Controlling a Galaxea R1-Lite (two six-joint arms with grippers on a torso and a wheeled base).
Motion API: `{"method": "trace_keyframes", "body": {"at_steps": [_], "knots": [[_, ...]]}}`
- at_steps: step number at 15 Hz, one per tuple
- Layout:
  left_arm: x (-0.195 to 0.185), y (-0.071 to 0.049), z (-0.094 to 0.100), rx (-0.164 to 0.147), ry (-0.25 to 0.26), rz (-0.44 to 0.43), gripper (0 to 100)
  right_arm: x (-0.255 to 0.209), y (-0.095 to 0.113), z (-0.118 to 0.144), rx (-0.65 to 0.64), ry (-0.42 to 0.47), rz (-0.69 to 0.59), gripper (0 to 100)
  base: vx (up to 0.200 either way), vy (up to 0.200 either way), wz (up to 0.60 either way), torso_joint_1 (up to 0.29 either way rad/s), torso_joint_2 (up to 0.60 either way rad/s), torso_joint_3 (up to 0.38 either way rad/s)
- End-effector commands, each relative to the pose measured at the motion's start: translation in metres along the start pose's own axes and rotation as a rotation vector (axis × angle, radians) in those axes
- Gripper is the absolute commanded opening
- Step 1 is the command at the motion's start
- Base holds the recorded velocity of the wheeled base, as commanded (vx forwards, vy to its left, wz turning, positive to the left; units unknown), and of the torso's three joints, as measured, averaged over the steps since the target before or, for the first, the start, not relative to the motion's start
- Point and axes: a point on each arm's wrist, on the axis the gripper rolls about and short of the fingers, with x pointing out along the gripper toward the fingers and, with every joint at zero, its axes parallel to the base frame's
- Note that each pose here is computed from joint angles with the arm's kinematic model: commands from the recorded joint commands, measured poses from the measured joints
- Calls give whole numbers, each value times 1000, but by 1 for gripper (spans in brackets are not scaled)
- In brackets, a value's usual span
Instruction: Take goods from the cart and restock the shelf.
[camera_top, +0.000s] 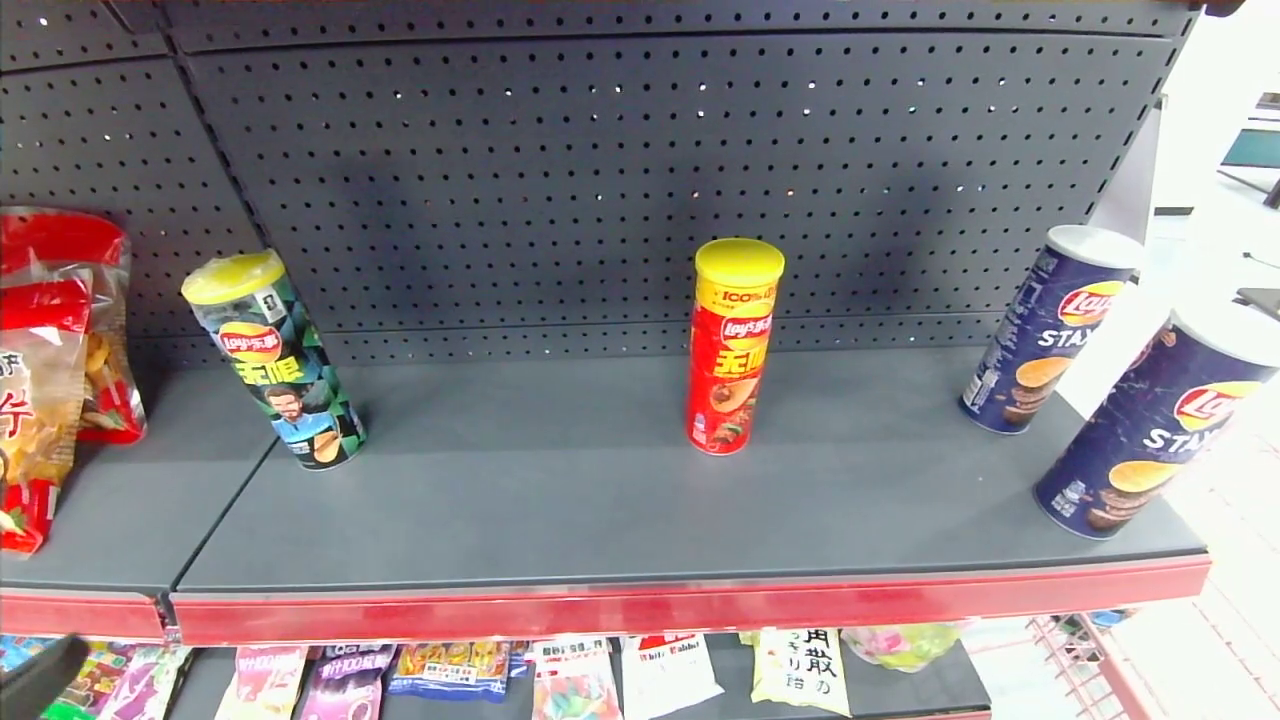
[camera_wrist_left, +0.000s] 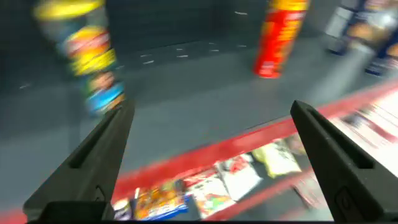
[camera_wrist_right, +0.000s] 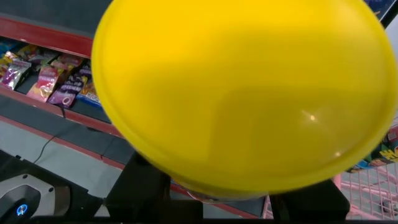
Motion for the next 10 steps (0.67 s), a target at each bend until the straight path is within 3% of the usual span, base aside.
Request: {"method": "trace_keyframes", "body": {"at_steps": [1,3,6,10], "knots": [[124,6,34,19,176,-352,100,0,0,0,-1,0,1,0,0,0,0,0,0,0],[187,-12,34,28,212,-478,100,0,0,0,-1,-2,-2,0,0,0,0,0,0,0],[258,-28,31,41,191,-529,100,0,0,0,0,-1,-5,0,0,0,0,0,0,0],[309,-46,18,46,191,-578,100,0,0,0,1,0,-5,0,0,0,0,0,0,0]]}}
